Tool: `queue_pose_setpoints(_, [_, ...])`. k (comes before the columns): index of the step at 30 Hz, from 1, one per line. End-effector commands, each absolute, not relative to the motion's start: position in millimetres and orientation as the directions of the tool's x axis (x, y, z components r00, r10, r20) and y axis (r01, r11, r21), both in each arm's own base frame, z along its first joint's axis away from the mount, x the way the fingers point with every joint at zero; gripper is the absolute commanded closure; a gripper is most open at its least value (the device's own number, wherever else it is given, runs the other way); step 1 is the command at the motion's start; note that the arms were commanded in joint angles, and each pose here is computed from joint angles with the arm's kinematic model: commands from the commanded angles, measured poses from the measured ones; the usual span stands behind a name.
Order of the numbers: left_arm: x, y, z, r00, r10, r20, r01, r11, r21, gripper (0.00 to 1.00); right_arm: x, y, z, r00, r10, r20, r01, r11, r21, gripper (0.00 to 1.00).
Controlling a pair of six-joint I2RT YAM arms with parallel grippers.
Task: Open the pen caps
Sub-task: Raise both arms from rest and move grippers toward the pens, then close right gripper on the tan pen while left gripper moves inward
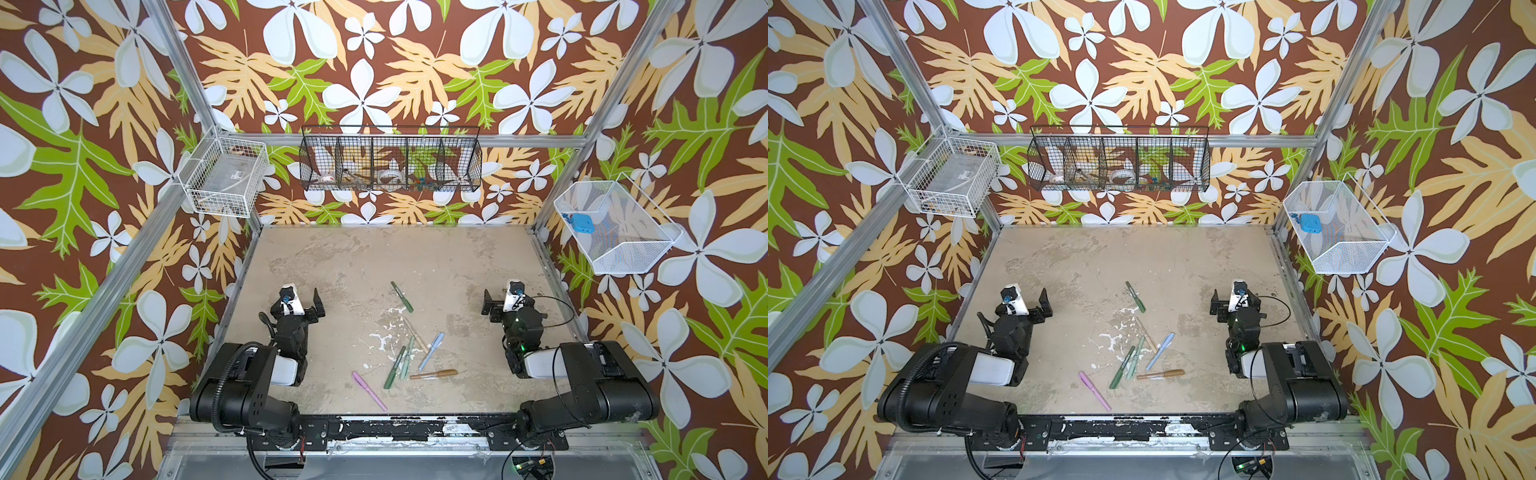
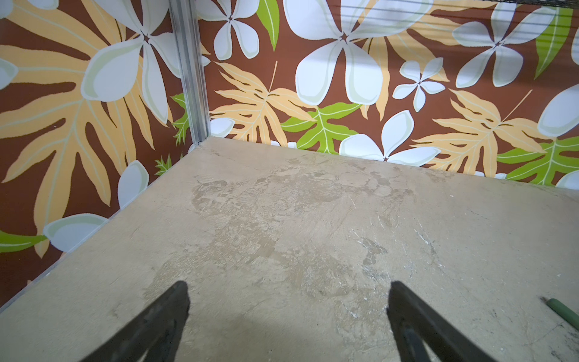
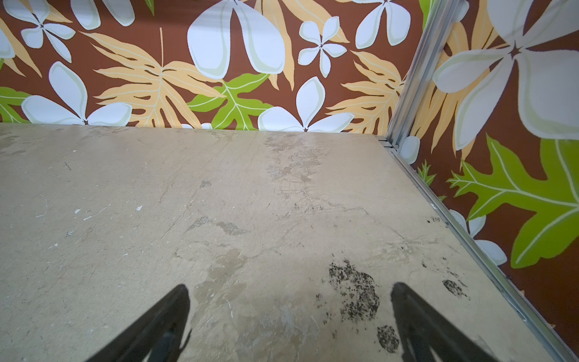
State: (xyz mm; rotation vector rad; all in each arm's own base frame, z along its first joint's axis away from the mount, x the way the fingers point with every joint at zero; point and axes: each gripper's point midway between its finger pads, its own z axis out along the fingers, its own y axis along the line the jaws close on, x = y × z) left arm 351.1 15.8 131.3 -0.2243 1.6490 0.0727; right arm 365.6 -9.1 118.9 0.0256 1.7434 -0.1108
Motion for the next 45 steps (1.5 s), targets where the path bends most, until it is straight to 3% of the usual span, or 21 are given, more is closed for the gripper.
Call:
queue_pose_setpoints(1, [347.2,21.5,149.2,-0.031,-0.096,-0.995,-0.246,0.966,-0.085,0.00,364.0,-0.5,139.7,-0.141,-0.081,-0.987,0.066,0.994,-0.091,0.00])
queue_pose_setpoints(3, [336.7,15.5,173.5,0.006,-0.068,-0.998,-0.264,0.962,-0.067,0.00,361.8,12.9,163.0,-0.157,-0.109,-0.982,0.063,0.991,-0.120,0.00])
queue_pose_setpoints(5, [324.8,5.2,201.5,0.064,-0.129,-0.990,-0.245,0.959,-0.141,0.00,353.8,32.0,197.6,-0.114,-0.082,-0.990,0.010,0.996,-0.083,0.01])
queue_pose_setpoints(10, [298.7,-41.3,255.4,0.102,-0.299,-0.949,-0.042,0.952,-0.305,0.05,328.9,61.5,247.8,-0.123,0.183,-0.975,-0.124,0.972,0.198,0.11])
queue_pose_setpoints(14, [286.1,-86.2,268.5,-0.015,-0.402,-0.916,0.160,0.903,-0.399,0.05,316.1,86.1,255.0,-0.215,0.227,-0.950,-0.217,0.937,0.273,0.15])
queue_pose_setpoints(19, [284.2,-136.7,232.5,-0.310,-0.440,-0.843,0.292,0.800,-0.525,0.06,301.8,151.1,224.8,-0.341,0.060,-0.938,-0.364,0.912,0.191,0.20])
queue_pose_setpoints(24, [278.3,-157.6,184.0,-0.467,-0.403,-0.787,0.297,0.767,-0.569,0.10,278.9,217.2,176.7,-0.411,-0.213,-0.887,-0.499,0.867,0.022,0.17])
queue_pose_setpoints(27, [270.5,-165.5,168.0,-0.488,-0.352,-0.799,0.338,0.768,-0.544,0.11,269.6,238.7,153.5,-0.438,-0.282,-0.854,-0.542,0.840,0.001,0.19])
queue_pose_setpoints(30, [261.4,-174.8,163.4,-0.484,-0.266,-0.834,0.413,0.771,-0.486,0.11,269.3,253.2,131.1,-0.473,-0.319,-0.821,-0.576,0.817,0.014,0.29])
queue_pose_setpoints(34, [259.7,-173.4,162.3,-0.454,-0.245,-0.856,0.427,0.784,-0.451,0.14,276.6,258.0,95.1,-0.518,-0.424,-0.743,-0.588,0.807,-0.051,0.32])
queue_pose_setpoints(41, [255.8,-180.8,164.3,-0.464,-0.248,-0.850,0.462,0.751,-0.472,0.17,264.5,278.4,87.3,-0.525,-0.463,-0.714,-0.665,0.747,0.005,0.35])
queue_pose_setpoints(45, [254.9,-188.0,159.8,-0.494,-0.222,-0.840,0.471,0.744,-0.474,0.19,243.6,287.5,107.5,-0.415,-0.491,-0.766,-0.752,0.659,-0.015,0.35])
